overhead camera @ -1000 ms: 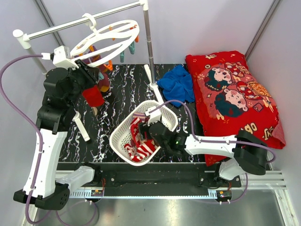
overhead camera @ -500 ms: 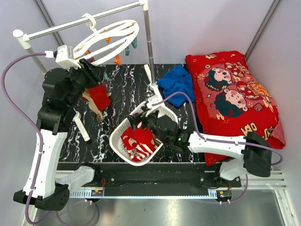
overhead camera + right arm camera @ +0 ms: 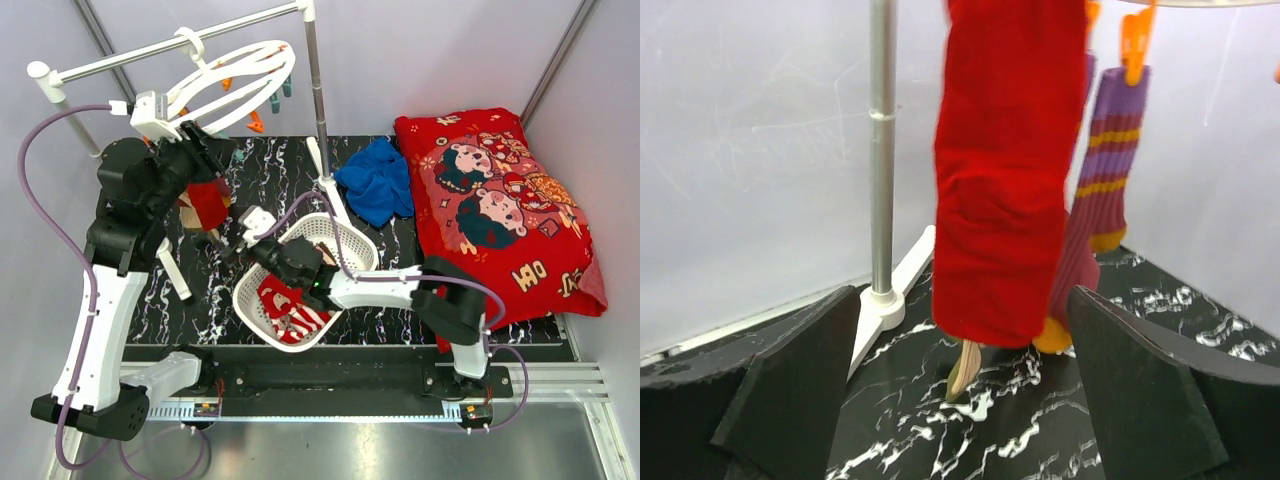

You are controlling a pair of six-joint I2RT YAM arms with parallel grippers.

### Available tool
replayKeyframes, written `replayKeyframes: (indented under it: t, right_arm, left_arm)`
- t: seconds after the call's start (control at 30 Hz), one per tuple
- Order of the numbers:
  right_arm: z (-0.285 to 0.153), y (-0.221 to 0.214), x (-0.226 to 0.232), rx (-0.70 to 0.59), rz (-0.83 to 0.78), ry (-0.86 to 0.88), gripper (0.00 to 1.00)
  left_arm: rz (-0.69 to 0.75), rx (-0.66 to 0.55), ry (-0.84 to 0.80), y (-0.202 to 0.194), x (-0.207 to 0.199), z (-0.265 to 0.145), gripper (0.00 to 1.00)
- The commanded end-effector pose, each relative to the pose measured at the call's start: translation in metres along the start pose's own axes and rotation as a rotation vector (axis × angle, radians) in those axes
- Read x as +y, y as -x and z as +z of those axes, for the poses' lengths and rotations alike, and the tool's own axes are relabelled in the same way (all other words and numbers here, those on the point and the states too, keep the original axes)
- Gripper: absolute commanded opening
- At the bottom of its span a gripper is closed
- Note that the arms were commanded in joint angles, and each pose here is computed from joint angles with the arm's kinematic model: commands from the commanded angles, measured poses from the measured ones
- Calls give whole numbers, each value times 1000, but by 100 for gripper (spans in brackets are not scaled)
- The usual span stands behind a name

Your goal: Remove the socks clipped to the hanger

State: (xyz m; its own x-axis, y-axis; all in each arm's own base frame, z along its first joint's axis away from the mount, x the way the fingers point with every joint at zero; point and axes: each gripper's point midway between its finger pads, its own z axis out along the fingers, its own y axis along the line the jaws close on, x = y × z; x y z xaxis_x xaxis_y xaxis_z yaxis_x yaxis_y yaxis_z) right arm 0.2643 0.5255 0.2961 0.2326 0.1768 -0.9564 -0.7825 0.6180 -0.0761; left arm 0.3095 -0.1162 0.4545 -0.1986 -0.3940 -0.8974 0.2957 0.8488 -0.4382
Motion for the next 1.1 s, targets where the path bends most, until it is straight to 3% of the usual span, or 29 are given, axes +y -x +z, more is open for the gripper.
replayKeyframes:
  t: [0.0, 0.43, 0.5, 0.63, 0.7, 0.8, 0.83, 1.07]
  right_arm:
    - [25, 35, -3, -188, -55, -10, 93]
    - [73, -17, -10, -175, -95, -41, 88]
    - [79, -14, -18, -184, -86, -64, 80]
    - [79, -5, -29, -187, -100, -104, 37]
    - [72, -4, -30, -186, -101, -99, 27]
    - [60, 11, -31, -203, -97, -84, 2]
    - [56, 29, -35, -236, -81, -94, 0]
    - [25, 43, -50, -231, -46, -143, 0]
  left_arm:
    - [36, -66, -117, 26, -27, -2, 50]
    - [41, -62, -153, 29, -35, -6, 52]
    - [42, -61, -149, 27, -34, -8, 52]
    - [54, -60, -137, 27, -32, -13, 54]
    - [50, -55, -118, 27, -30, -18, 56]
    - [27, -52, -43, 27, -19, -28, 62]
    - [16, -52, -27, 26, -16, -30, 63]
    - [-41, -32, 99, 21, 0, -60, 67]
